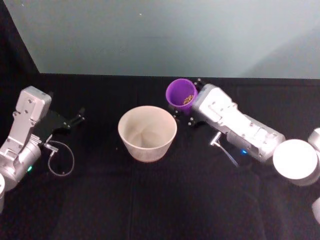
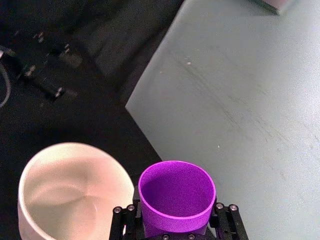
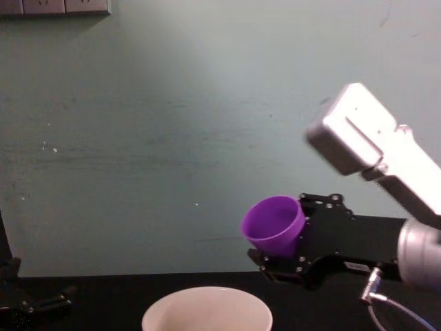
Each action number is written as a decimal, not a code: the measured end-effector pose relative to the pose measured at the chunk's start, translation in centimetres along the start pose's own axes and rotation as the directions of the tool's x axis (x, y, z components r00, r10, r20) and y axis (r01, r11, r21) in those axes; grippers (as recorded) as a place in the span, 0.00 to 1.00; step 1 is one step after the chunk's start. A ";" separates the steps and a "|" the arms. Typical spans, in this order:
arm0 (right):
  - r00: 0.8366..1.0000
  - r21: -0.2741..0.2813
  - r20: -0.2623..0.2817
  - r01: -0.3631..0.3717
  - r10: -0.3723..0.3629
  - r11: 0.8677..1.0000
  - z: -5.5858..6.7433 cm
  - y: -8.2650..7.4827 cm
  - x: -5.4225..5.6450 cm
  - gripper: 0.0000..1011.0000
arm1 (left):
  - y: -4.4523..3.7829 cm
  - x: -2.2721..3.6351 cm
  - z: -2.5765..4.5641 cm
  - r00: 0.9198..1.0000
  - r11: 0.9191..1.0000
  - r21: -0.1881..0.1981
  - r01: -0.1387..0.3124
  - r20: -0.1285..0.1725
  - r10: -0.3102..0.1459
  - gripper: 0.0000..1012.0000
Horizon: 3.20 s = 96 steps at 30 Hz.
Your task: Pick up the cup and pour the mung beans from the cup into the bowl.
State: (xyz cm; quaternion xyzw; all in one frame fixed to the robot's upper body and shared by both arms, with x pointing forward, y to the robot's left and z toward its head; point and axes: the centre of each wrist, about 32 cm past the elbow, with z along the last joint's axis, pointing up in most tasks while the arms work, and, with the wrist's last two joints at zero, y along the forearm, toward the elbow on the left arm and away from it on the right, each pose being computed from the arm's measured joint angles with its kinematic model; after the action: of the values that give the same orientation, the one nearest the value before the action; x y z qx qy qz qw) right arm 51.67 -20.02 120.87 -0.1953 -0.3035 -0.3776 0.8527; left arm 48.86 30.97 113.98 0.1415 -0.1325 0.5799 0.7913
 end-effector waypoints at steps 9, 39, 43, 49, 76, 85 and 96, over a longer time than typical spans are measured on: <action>0.978 -0.050 0.190 -0.076 0.084 0.996 2.0 1.9 0.5 0.72 | 0.00 0.00 0.00 1.000 1.000 0.000 0.000 0.000 0.000 0.99; 0.758 -0.161 0.643 -0.009 0.112 0.987 4.2 4.3 -2.8 0.72 | 0.00 0.00 0.00 1.000 1.000 0.000 0.000 0.000 0.000 0.99; 0.743 -0.162 0.660 -0.007 0.114 0.987 4.2 4.4 -3.0 0.72 | 0.00 0.00 0.00 1.000 1.000 0.000 0.000 0.000 0.000 0.99; 0.712 -0.160 0.693 -0.004 0.116 0.987 4.3 4.4 -3.4 0.72 | 0.00 0.00 0.00 1.000 1.000 0.000 0.000 0.000 0.000 0.99; 0.595 -0.164 0.795 0.020 0.120 0.986 4.2 4.5 -4.2 0.72 | 0.00 0.00 0.00 1.000 1.000 0.000 0.000 0.000 0.000 0.99; 0.588 -0.163 0.800 0.023 0.119 0.986 4.2 4.4 -4.2 0.72 | 0.00 0.00 0.00 1.000 1.000 0.000 0.000 0.000 0.000 0.99; 0.576 -0.164 0.808 0.023 0.121 0.986 4.2 4.5 -4.3 0.72 | 0.00 0.00 0.00 1.000 1.000 0.000 0.000 0.000 0.000 0.99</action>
State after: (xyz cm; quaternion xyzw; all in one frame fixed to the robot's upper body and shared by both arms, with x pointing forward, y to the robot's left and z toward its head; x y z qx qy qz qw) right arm 51.24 -12.55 120.64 -0.4213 -0.6254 -0.2443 0.6097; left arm 48.86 30.97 113.98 0.1415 -0.1324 0.5799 0.7913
